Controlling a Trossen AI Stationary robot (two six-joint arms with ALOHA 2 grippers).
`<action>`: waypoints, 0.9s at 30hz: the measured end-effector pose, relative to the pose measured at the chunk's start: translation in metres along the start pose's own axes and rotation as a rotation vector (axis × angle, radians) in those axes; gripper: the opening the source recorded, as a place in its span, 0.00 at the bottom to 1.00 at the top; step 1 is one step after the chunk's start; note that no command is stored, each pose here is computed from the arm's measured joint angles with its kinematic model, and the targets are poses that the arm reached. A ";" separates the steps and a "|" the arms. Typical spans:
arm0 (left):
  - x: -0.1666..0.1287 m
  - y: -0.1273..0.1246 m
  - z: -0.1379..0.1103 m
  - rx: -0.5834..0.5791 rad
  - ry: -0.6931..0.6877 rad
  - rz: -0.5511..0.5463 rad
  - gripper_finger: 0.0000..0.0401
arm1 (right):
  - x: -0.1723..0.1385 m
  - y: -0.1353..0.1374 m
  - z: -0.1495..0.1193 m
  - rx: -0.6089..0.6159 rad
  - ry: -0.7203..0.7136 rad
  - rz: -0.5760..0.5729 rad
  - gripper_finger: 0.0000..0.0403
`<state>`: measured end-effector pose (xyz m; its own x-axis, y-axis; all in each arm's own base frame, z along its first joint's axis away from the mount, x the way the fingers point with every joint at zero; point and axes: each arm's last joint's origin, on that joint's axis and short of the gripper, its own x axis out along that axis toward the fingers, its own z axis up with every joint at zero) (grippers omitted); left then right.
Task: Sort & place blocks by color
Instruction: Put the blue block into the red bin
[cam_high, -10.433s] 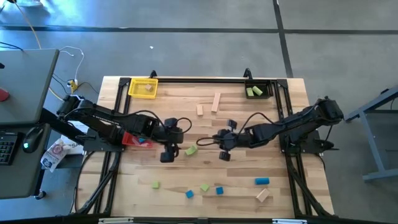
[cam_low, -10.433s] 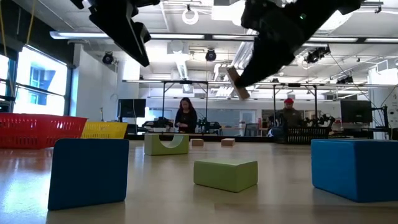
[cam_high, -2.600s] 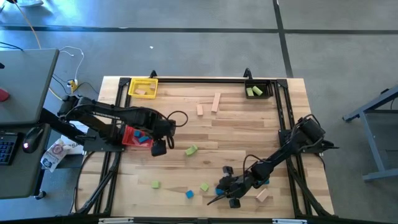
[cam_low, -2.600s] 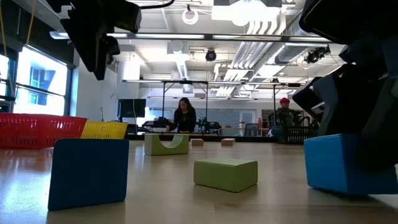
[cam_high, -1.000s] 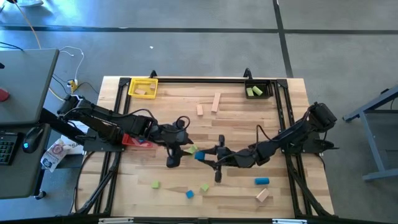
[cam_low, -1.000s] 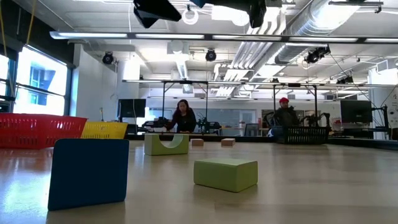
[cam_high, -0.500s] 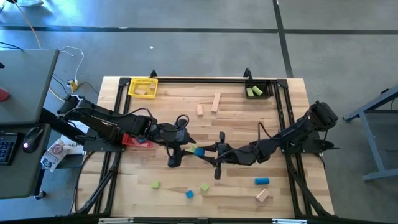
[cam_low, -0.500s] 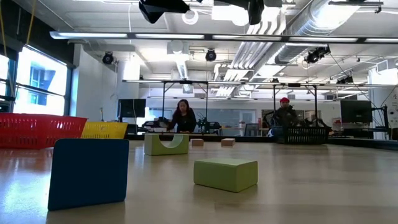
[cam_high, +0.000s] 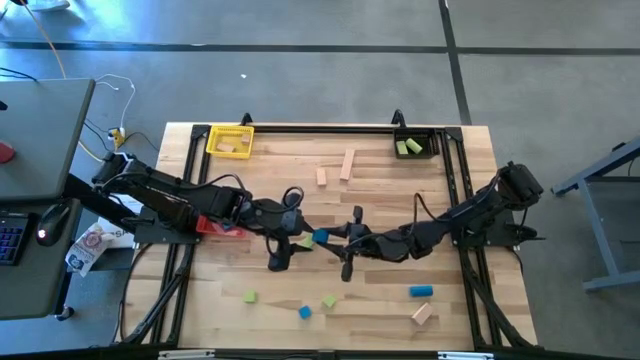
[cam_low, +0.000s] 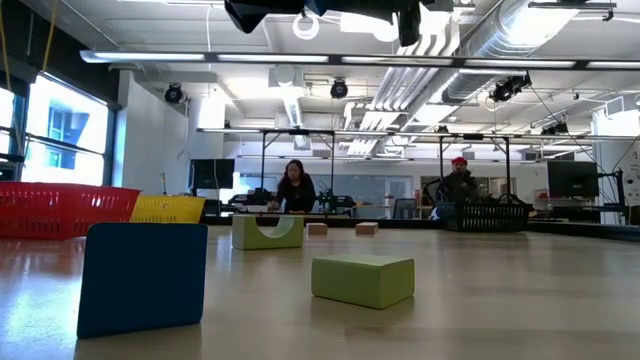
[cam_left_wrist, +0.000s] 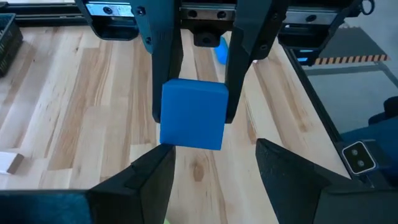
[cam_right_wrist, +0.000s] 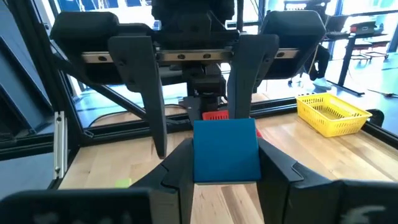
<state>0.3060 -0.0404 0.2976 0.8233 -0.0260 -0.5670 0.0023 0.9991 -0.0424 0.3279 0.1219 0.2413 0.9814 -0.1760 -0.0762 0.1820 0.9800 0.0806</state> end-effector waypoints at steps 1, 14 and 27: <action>0.000 0.000 0.000 0.000 -0.002 0.008 0.53 | 0.000 0.000 0.000 0.000 0.000 0.001 0.25; 0.000 0.003 0.002 -0.027 -0.028 0.093 0.53 | 0.000 -0.001 0.001 0.007 -0.009 0.011 0.25; 0.000 0.001 0.005 -0.085 -0.051 0.027 0.53 | -0.002 0.005 -0.001 0.021 0.008 0.062 0.25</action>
<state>0.3090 -0.0391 0.3014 0.8500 0.0046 -0.5267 -0.0665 0.9929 -0.0986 0.3272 0.1272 0.2409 0.9904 -0.1139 -0.0786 0.1219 0.9869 0.1058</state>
